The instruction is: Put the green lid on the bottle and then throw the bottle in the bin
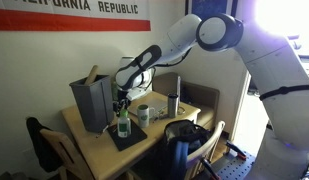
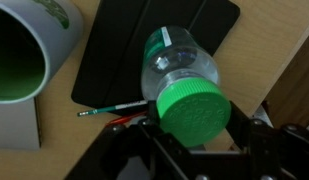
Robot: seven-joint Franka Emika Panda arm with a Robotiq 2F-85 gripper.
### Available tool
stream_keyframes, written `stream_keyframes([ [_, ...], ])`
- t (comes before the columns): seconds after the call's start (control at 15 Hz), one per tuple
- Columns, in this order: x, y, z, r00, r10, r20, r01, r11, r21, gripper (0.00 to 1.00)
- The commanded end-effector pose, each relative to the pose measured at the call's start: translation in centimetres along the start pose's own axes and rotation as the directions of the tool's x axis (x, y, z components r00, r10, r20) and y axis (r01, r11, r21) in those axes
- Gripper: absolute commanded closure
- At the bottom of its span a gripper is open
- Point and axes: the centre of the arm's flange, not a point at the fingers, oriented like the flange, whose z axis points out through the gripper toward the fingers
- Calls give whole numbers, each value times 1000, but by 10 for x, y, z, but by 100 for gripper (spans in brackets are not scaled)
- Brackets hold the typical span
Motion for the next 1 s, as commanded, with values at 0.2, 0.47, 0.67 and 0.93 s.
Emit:
stream_keyframes([
  [0.2,-6,-4,-15,999,37,-1,-37,999,6,58],
  [0.47,-10,-9,-15,999,45,-18,-44,999,21,58],
  [0.67,-16,-11,-9,999,52,-4,-52,998,26,58],
  [0.93,-23,-10,-1,996,86,11,-86,996,28,58],
])
